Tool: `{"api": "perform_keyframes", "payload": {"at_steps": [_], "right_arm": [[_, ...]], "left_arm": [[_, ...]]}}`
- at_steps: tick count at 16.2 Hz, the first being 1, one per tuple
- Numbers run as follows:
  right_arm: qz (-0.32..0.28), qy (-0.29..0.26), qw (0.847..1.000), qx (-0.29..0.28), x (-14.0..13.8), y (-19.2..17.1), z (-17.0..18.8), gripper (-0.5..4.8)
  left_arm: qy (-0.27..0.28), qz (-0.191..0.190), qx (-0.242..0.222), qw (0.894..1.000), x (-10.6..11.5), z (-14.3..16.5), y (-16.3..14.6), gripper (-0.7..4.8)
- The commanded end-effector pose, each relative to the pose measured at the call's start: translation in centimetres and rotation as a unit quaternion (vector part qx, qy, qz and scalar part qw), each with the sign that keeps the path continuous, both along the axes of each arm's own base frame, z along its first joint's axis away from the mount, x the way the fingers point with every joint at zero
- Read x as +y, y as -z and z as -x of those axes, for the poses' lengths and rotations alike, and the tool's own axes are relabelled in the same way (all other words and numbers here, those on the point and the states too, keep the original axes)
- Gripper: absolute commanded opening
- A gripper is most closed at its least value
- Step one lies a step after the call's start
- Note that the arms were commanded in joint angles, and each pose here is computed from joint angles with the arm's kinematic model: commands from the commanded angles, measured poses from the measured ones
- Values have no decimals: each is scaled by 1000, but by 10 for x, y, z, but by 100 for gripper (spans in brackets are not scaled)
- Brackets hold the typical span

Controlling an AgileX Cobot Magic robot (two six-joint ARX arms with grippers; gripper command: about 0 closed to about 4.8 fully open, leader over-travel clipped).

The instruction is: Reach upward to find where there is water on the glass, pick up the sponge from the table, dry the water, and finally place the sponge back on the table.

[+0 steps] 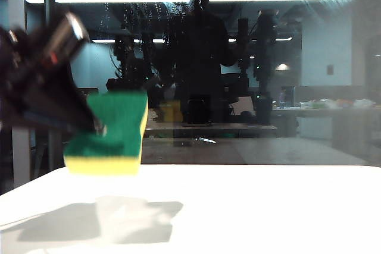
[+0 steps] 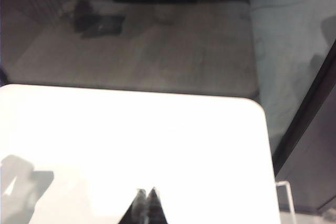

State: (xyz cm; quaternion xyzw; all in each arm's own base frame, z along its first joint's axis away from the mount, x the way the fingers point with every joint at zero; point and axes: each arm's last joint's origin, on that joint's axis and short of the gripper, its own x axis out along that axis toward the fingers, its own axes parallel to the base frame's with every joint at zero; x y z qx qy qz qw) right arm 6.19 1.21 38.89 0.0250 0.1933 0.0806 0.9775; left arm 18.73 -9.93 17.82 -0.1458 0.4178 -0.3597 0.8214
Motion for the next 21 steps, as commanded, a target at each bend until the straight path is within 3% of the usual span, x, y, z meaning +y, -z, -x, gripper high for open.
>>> {"api": "perform_keyframes", "payload": {"at_steps": [1, 3, 7, 9, 10, 12, 21], "right_arm": [[-8, 1, 1000, -10, 0, 0, -1, -5], [-8, 1, 1000, -10, 0, 0, -1, -5], [-8, 1, 1000, -10, 0, 0, -1, -6], [-8, 1, 1000, -10, 0, 0, -1, -5], [-8, 1, 1000, -10, 0, 0, -1, -6], [-8, 1, 1000, -11, 0, 0, -1, -5], [-8, 5, 1000, -21, -1, -1, 5, -5]], "left_arm": [[-14, 21, 53, 998, -7, -14, 21, -6], [-20, 47, 88, 995, -12, -22, 33, -6], [-40, 44, 138, 989, -15, -29, 56, -4], [-42, 35, 156, 986, -15, -29, 63, 65], [-43, 32, 159, 986, -15, -29, 65, 136], [-45, 33, 152, 987, -15, -30, 64, 197], [-41, 46, 118, 991, -19, -38, 56, 319]]}}
